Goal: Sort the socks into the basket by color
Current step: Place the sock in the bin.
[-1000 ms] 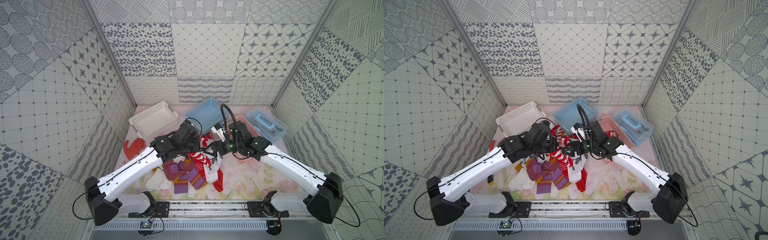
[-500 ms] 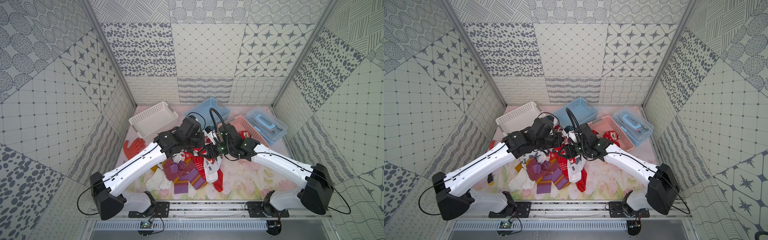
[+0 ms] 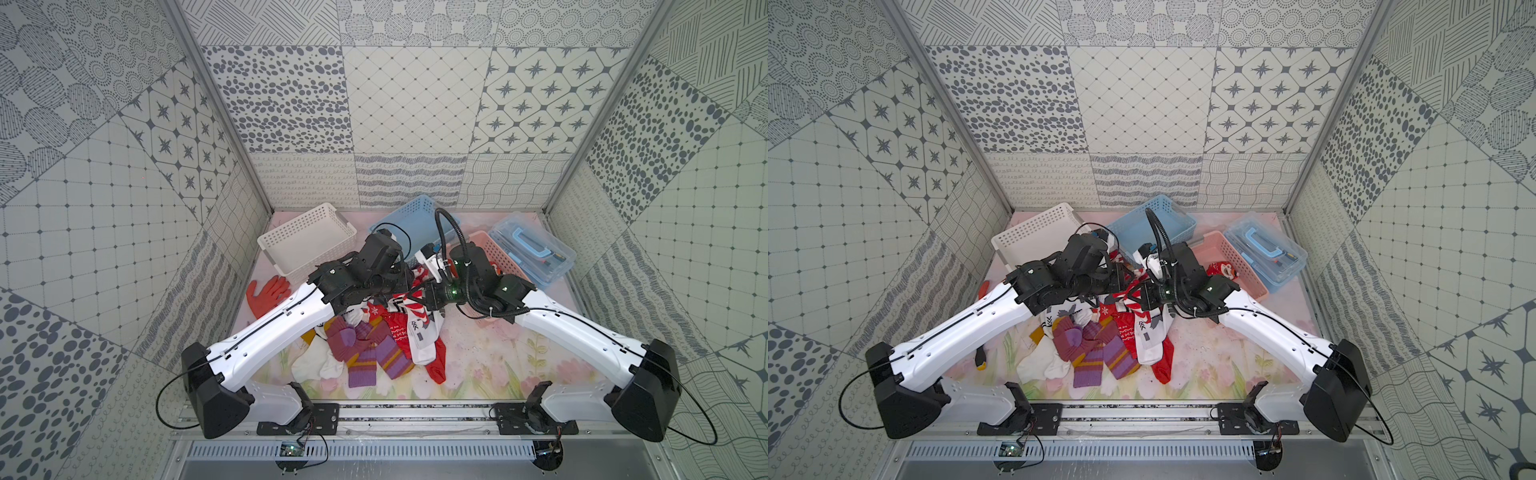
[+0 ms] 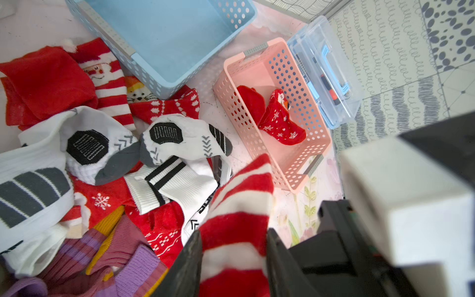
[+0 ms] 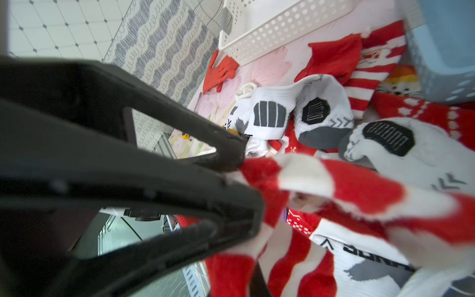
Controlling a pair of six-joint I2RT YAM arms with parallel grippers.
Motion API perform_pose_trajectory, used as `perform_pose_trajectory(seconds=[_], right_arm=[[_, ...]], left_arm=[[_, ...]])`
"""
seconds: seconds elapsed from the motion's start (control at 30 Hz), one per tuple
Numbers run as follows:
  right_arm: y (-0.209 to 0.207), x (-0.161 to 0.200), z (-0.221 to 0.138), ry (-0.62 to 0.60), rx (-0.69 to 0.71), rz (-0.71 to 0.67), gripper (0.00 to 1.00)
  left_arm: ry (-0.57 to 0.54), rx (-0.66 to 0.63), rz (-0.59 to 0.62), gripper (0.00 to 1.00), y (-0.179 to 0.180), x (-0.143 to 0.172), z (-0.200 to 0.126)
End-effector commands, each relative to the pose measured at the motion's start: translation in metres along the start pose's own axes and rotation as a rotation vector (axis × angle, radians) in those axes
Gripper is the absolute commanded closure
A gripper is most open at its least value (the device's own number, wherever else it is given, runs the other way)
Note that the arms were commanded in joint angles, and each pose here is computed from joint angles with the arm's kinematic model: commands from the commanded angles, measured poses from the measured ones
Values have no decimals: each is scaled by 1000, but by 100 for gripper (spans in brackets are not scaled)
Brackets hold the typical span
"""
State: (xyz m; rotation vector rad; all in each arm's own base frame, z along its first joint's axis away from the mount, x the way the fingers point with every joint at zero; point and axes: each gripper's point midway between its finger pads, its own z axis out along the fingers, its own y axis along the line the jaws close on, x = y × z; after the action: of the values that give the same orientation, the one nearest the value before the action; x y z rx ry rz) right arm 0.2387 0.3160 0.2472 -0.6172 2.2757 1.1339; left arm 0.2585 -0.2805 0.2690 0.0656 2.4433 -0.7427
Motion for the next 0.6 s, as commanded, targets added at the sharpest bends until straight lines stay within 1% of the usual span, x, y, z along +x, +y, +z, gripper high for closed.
perform_pose_trajectory(seconds=[0.0,0.07,0.13,0.23,0.4,0.57], right_arm=[[-14,-16,-26,-68,51,36,100],[-31,-22,-38,-90,90,74,100],[-51,-28,-49,-104,139,108,100],[-84,-38,-64,-131,209,169,100],[-140,-56,-77,-159,320,273,100],[-196,-67,-75,-152,426,348,100]], left_arm=[[-32,-36,-5,42,15,-8,-7],[-36,-55,-9,38,23,-8,-10],[-39,-72,-10,36,30,-8,-13],[-29,-99,3,35,39,-4,-14],[52,-137,15,35,52,16,2],[128,-171,4,35,67,40,19]])
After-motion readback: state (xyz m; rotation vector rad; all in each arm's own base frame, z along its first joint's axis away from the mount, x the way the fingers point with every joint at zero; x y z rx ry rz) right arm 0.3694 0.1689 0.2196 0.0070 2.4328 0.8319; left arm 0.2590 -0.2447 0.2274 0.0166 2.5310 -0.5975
